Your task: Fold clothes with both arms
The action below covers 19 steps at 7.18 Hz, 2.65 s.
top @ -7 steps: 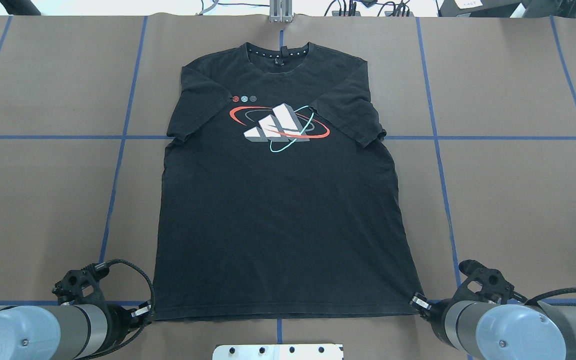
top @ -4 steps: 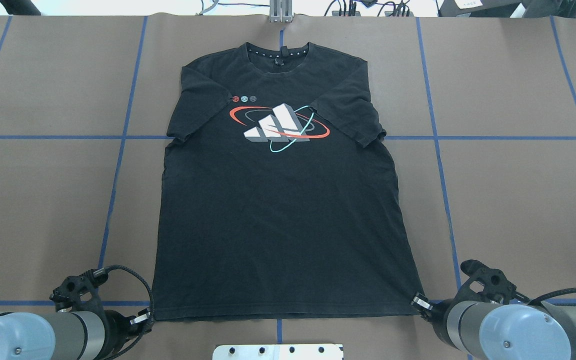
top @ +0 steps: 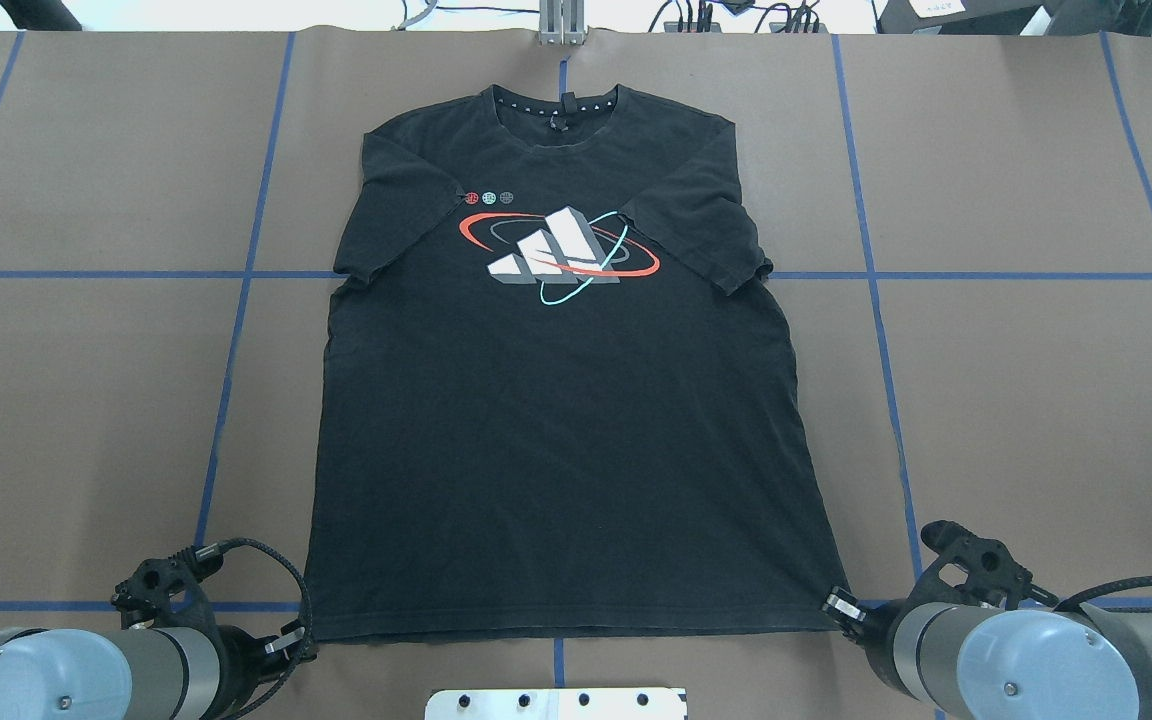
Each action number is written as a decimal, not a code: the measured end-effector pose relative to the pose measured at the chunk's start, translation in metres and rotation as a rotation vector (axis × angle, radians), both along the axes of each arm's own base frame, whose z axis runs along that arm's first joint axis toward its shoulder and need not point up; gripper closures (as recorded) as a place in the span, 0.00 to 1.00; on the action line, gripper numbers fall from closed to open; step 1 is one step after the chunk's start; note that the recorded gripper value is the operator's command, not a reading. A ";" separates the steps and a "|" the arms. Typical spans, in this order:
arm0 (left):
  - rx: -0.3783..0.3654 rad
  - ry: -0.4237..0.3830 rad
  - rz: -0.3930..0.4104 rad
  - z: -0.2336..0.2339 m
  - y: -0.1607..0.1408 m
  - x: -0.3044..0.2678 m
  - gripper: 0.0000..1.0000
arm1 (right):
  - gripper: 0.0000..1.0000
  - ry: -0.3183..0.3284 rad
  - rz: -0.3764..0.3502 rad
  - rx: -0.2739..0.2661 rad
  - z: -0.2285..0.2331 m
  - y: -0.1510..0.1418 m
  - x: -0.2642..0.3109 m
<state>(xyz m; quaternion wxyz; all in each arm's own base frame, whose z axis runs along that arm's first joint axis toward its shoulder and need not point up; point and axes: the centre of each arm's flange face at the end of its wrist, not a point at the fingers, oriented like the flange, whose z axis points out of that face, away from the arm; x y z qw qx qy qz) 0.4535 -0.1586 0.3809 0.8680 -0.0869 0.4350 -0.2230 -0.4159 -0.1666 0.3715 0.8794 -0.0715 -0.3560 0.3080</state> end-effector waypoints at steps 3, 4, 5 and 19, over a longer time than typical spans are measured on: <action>0.005 -0.004 0.004 0.002 -0.001 0.006 0.58 | 1.00 0.004 -0.001 0.000 0.002 0.000 -0.001; 0.010 -0.006 0.000 0.003 -0.003 0.006 0.58 | 1.00 0.005 -0.001 0.000 0.002 0.000 -0.001; 0.013 -0.007 -0.004 0.004 -0.006 0.005 0.58 | 1.00 0.007 -0.001 0.000 0.003 0.000 -0.001; 0.017 -0.011 -0.018 0.008 -0.012 0.014 1.00 | 1.00 0.011 -0.002 0.000 0.005 0.000 -0.002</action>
